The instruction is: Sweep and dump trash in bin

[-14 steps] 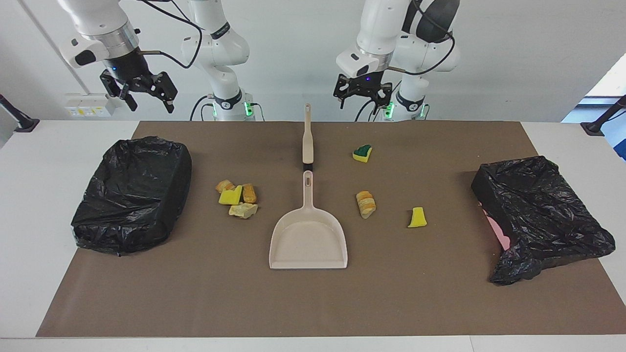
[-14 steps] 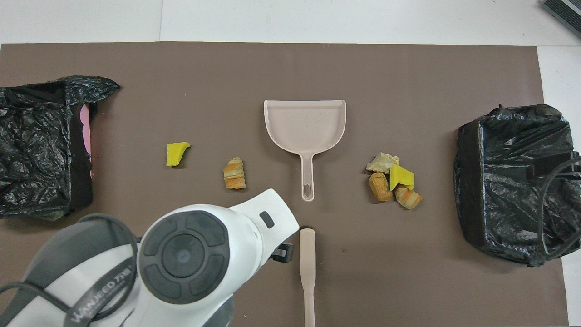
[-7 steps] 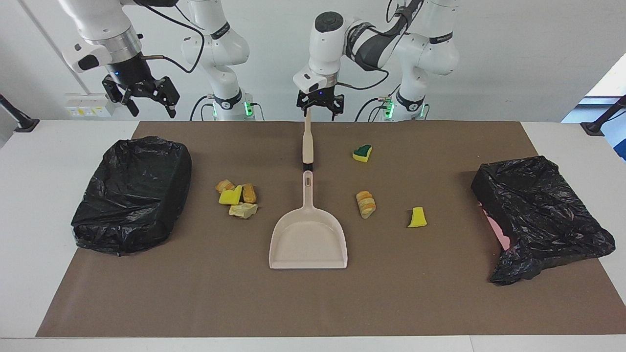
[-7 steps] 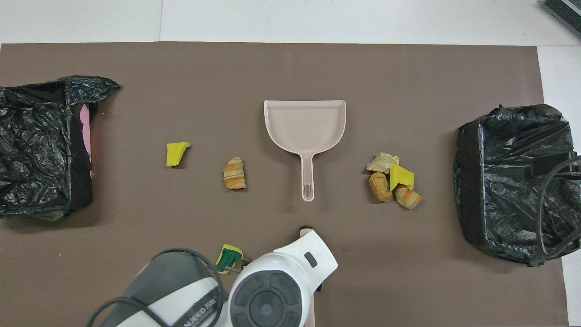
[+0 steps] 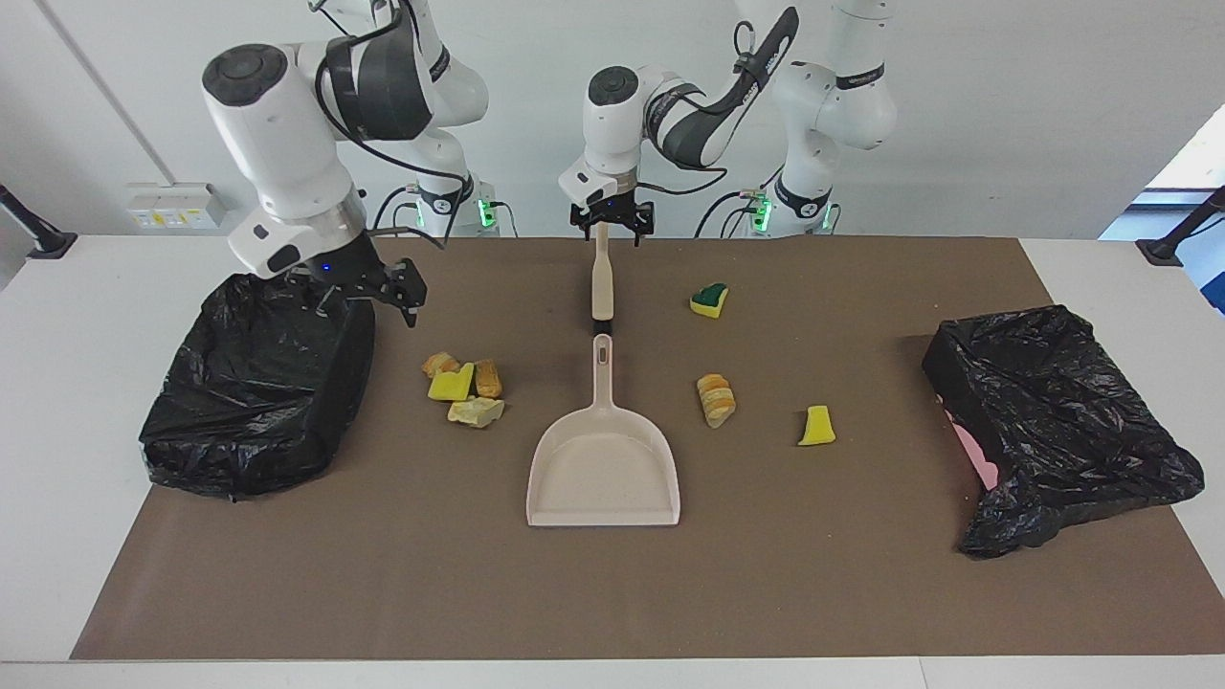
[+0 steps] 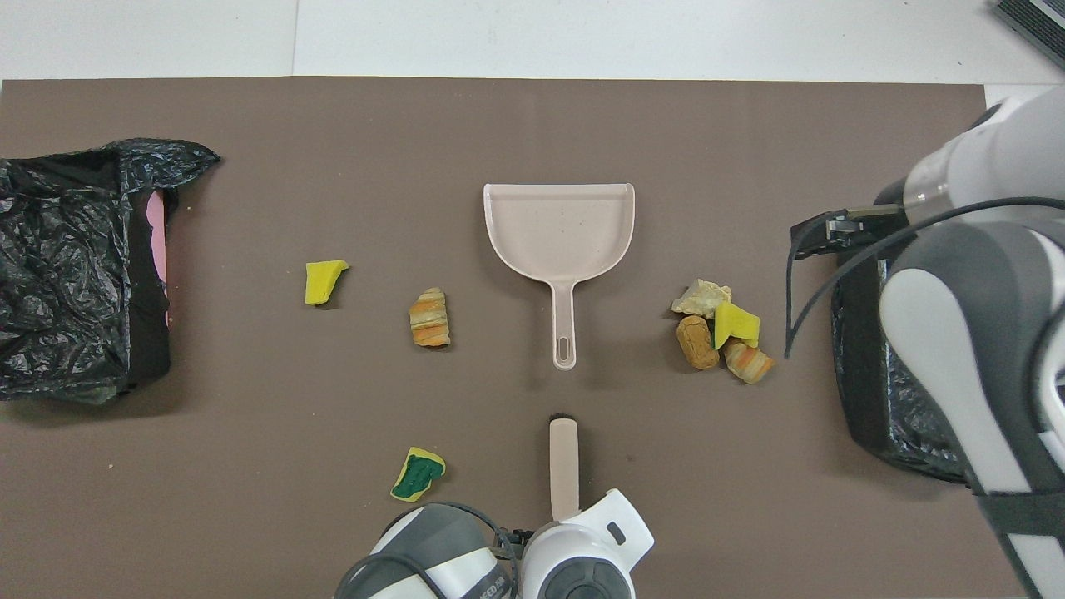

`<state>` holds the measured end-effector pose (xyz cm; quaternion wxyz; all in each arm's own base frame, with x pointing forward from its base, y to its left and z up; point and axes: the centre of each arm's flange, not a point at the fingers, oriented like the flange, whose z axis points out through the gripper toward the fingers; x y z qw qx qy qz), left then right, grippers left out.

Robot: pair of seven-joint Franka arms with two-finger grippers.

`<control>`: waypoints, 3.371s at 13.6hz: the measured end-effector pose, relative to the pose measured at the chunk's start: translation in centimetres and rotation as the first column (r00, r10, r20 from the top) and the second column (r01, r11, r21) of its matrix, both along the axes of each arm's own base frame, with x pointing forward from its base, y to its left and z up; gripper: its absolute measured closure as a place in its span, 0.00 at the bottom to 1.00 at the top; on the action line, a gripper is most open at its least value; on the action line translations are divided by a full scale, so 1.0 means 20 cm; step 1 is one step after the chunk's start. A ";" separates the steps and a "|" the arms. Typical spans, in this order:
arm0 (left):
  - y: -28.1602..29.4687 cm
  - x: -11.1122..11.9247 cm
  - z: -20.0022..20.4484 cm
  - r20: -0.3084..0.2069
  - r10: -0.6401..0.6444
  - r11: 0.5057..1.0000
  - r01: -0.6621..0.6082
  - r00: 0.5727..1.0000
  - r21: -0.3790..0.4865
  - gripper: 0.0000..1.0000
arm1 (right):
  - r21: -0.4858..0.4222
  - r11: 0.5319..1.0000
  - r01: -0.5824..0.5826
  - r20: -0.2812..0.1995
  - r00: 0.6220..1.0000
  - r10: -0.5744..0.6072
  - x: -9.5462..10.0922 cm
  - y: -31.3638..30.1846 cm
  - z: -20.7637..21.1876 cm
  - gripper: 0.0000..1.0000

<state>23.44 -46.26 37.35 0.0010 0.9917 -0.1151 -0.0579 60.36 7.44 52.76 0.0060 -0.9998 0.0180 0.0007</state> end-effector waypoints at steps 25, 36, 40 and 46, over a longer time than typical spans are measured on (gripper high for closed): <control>0.23 -0.04 0.11 -0.087 0.131 0.965 -0.107 0.988 0.239 0.74 | 0.040 0.996 0.080 -0.072 0.994 -0.077 -0.11 1.31 -0.87 0.00; 0.44 -0.06 -0.01 0.036 0.703 0.627 -0.644 0.710 0.438 0.74 | 0.026 0.999 0.037 -0.103 0.994 -0.034 -0.25 1.28 -0.88 0.48; 0.47 -0.02 -0.11 0.015 0.864 0.458 -0.799 0.503 0.390 0.74 | 0.030 0.999 0.035 -0.096 0.995 -0.032 -0.25 1.28 -0.85 0.67; 0.54 0.30 -0.12 -0.037 0.961 0.276 -0.931 0.275 0.240 0.74 | 0.066 0.976 -0.207 -0.043 0.977 0.210 -0.16 1.09 -0.71 0.67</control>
